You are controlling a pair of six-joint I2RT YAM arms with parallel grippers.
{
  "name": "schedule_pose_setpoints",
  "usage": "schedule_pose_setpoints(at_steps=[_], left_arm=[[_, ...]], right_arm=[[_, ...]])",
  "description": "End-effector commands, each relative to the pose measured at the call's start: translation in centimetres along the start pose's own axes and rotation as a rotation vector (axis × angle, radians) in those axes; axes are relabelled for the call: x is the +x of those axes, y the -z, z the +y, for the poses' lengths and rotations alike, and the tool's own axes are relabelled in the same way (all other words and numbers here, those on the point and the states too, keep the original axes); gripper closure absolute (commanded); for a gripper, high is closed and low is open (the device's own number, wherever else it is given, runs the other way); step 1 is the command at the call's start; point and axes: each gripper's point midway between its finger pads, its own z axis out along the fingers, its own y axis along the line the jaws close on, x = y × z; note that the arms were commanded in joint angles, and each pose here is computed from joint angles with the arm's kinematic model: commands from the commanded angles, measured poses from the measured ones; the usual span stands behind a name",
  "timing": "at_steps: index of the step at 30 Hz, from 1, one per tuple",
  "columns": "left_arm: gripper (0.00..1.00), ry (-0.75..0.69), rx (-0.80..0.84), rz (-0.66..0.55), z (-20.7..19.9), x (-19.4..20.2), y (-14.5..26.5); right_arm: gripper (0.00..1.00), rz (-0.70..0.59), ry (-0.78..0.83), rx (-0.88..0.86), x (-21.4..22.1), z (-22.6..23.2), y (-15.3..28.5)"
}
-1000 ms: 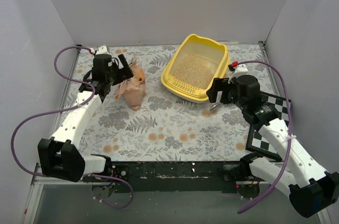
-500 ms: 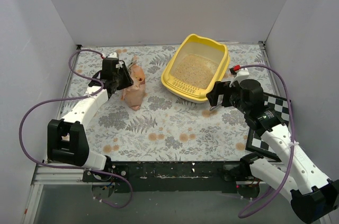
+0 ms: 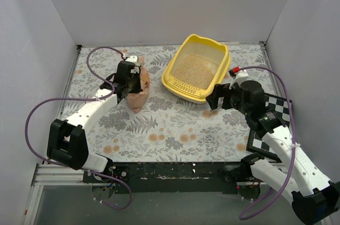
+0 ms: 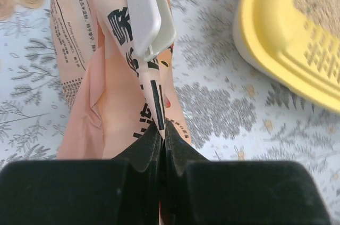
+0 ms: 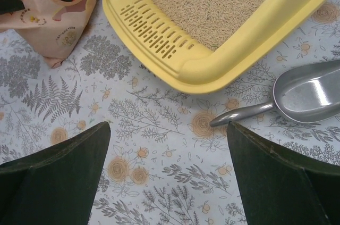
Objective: Fill the litter box with clean litter
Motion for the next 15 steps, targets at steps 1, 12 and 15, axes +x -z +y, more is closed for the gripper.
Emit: schedule_pose_setpoints(at_steps=[1,12,15], left_arm=[[1.0,-0.154,0.127,0.066,-4.4,2.1,4.5],[1.0,-0.174,0.075,0.108,-2.4,3.8,12.3],[1.0,-0.217,0.201,0.157,-3.7,5.3,14.2]], right_arm=[[0.02,-0.042,0.04,-0.055,-2.2,1.3,1.1],[0.02,-0.101,0.039,-0.093,-4.8,2.6,3.4],[0.02,-0.111,0.035,-0.108,-5.5,3.1,3.7]])
